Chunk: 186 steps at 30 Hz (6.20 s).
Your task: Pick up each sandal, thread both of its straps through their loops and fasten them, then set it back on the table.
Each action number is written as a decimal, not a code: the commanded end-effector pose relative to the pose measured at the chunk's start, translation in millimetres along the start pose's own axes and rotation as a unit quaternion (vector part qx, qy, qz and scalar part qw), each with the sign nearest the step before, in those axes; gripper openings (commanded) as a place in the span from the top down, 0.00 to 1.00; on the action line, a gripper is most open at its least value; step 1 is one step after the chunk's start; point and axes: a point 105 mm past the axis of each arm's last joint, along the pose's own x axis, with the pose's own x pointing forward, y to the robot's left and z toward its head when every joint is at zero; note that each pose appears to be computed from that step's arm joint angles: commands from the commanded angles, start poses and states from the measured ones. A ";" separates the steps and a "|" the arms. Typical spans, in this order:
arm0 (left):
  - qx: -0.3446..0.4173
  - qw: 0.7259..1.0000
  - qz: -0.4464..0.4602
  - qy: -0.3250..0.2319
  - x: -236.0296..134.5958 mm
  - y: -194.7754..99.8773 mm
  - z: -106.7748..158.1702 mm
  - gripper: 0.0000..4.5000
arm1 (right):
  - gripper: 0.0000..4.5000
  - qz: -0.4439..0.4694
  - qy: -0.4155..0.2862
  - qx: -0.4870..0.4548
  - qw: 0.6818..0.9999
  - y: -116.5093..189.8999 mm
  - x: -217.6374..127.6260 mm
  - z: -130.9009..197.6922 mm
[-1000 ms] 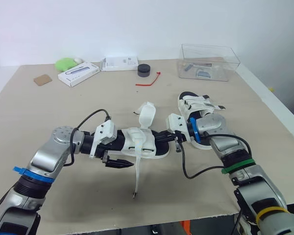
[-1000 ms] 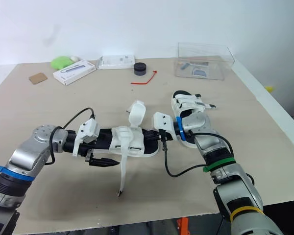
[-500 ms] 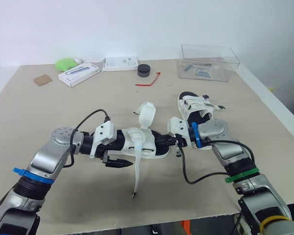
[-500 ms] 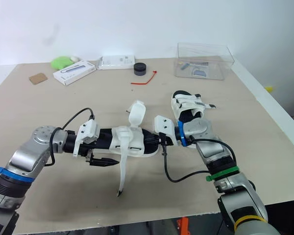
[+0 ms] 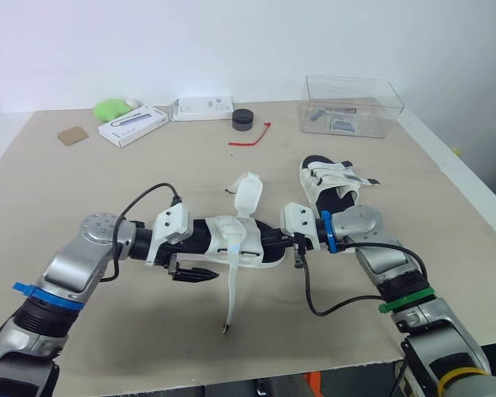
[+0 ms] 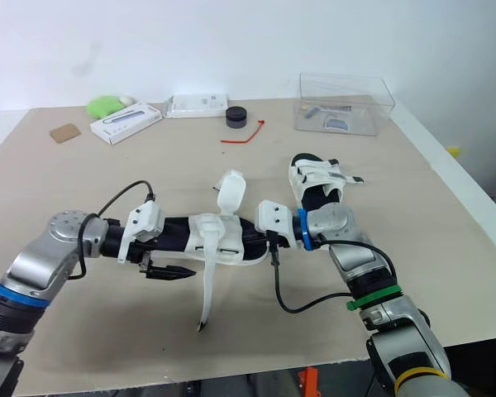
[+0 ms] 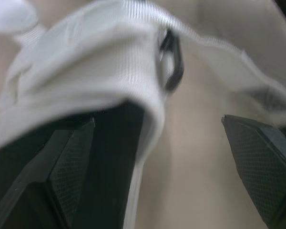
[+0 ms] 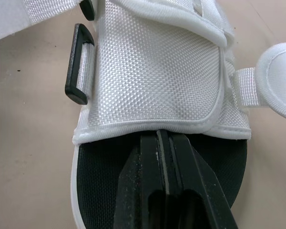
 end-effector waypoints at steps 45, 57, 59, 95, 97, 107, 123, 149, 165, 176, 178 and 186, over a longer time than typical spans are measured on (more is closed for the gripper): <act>-0.175 0.982 -0.050 -0.047 41.6 -50.7 13.1 0.02 | 1.00 0.006 0.013 -0.022 1.000 -12.6 -0.5 0.8; -0.219 0.974 -0.036 -0.042 48.6 -41.8 7.8 1.00 | 1.00 0.008 0.015 -0.025 1.000 -13.4 -0.7 0.9; -0.229 0.970 -0.051 -0.057 41.0 -43.6 11.9 1.00 | 1.00 0.008 0.016 -0.025 1.000 -13.5 -1.5 0.7; -0.141 0.978 -0.120 -0.097 -5.9 48.7 63.0 1.00 | 1.00 0.005 0.028 -0.033 0.999 -16.6 -9.1 -0.7; -0.137 0.979 -0.123 -0.091 -5.0 49.1 63.0 1.00 | 1.00 0.005 0.028 -0.034 0.999 -16.8 -8.8 -0.1; -0.103 0.985 -0.122 -0.060 0.9 56.2 63.6 1.00 | 1.00 0.003 0.028 -0.035 0.999 -18.0 -8.0 0.0; -0.185 0.960 -0.153 -0.143 -7.3 46.2 81.0 0.84 | 1.00 0.005 0.027 -0.034 0.999 -18.8 -6.4 0.4; -0.163 0.982 -0.062 -0.069 -31.7 20.4 22.8 0.06 | 1.00 0.018 0.023 -0.037 0.999 -18.2 -1.0 2.3; -0.133 0.989 -0.054 -0.027 -17.9 12.4 -2.2 0.17 | 1.00 0.019 0.023 -0.037 0.999 -17.6 -1.9 1.9; -0.150 0.987 -0.055 -0.035 -12.5 15.5 -5.1 0.99 | 1.00 0.018 0.024 -0.039 0.999 -17.1 -1.9 1.5; -0.174 0.981 -0.069 -0.052 -19.3 14.8 1.3 0.99 | 1.00 0.018 0.025 -0.039 0.999 -16.8 -2.5 0.9; -0.261 0.944 -0.148 -0.135 -48.3 4.8 36.9 0.99 | 1.00 0.019 0.027 -0.039 0.999 -16.5 -3.2 0.1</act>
